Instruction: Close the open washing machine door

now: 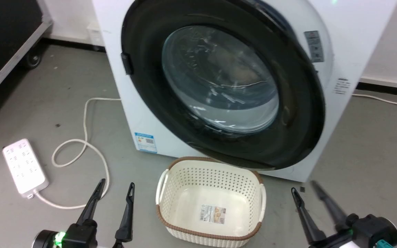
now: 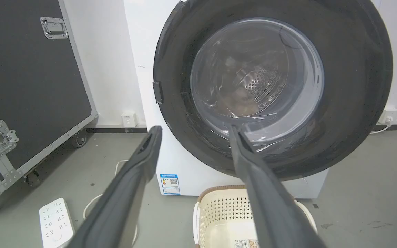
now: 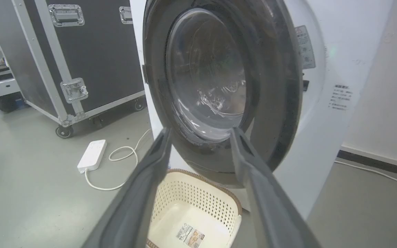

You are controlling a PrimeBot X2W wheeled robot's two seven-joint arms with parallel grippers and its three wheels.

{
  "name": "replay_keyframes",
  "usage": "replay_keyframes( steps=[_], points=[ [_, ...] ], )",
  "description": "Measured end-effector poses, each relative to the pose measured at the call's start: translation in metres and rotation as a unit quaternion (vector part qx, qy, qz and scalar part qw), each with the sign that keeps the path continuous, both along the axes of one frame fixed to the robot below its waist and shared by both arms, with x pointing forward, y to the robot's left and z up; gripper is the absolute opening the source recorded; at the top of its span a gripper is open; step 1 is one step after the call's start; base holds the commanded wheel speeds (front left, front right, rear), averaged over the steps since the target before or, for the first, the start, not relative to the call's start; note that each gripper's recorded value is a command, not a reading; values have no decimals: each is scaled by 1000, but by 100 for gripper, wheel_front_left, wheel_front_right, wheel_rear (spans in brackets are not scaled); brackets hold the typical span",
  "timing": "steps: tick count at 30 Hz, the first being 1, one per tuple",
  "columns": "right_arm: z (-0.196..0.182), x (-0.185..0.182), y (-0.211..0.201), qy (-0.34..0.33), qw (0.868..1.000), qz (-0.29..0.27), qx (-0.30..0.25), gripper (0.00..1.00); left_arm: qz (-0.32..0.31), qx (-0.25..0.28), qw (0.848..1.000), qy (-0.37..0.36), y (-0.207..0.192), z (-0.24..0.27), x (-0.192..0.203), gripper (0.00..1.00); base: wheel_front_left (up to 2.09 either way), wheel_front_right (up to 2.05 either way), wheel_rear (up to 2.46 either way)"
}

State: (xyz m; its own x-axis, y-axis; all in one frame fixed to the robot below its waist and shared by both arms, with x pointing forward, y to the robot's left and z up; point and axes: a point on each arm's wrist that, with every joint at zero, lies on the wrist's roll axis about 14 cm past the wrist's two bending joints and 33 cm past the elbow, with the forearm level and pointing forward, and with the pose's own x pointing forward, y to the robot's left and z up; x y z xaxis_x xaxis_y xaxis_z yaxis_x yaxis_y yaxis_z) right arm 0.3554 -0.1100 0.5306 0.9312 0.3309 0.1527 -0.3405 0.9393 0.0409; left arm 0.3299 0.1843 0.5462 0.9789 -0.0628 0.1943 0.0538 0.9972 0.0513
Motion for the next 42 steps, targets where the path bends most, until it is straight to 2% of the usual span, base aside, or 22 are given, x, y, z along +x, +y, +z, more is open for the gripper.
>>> replay_keyframes(
  steps=[4, 12, 13, 14, 19, 20, 23, 27, 29, 38, 40, 41, 42],
  points=[
    [-2, 14, 12, -1, 999, 32, -20, 0, 5, 3, 1000, 11, 1, -7, 2, 100, 0, 0, 0],
    [-1, 85, 22, 9, 992, 92, -81, 0, 12, -2, 1000, 29, -1, -18, 24, 100, 0, 0, 0],
    [-1, 85, 22, 9, 992, 92, -81, 0, 12, -2, 1000, 29, -1, -18, 24, 100, 0, 0, 0],
    [-4, 127, 12, 26, 990, 94, -103, 0, 28, 0, 999, 42, 6, -26, 30, 100, 0, 0, 0],
    [-11, 172, -5, 54, 990, 72, -105, 0, 46, -1, 997, 55, 15, -34, 33, 100, 0, 0, 0],
    [-11, 172, -5, 54, 990, 72, -105, 0, 46, -1, 997, 55, 15, -34, 33, 100, 0, 0, 0],
    [-17, 204, -17, 74, 992, 45, -93, 0, 59, 1, 996, 65, 21, -39, 35, 100, 0, 0, 0],
    [-18, 226, -28, 84, 992, 22, -90, 0, 65, 0, 995, 71, 23, -43, 37, 100, 0, 0, 0],
    [-14, 256, -46, 96, 994, -27, -53, 0, 67, 3, 995, 77, 25, -48, 43, 100, 0, 0, 0],
    [-3, 257, -49, 96, 993, -48, -45, 0, 57, 2, 997, 59, 20, -36, 45, 100, 0, 0, 0],
    [13, 241, -42, 66, 996, -40, -35, 100, 52, -2, 998, 46, 18, -28, 41, 100, 0, 0, 0],
    [13, 241, -42, 66, 996, -40, -35, 100, 52, -2, 998, 46, 18, -28, 41, 100, 0, 0, 0],
    [15, 226, -37, 56, 997, -31, -34, 100, 51, -5, 998, 42, 18, -26, 36, 100, 0, 0, 0]
  ],
)
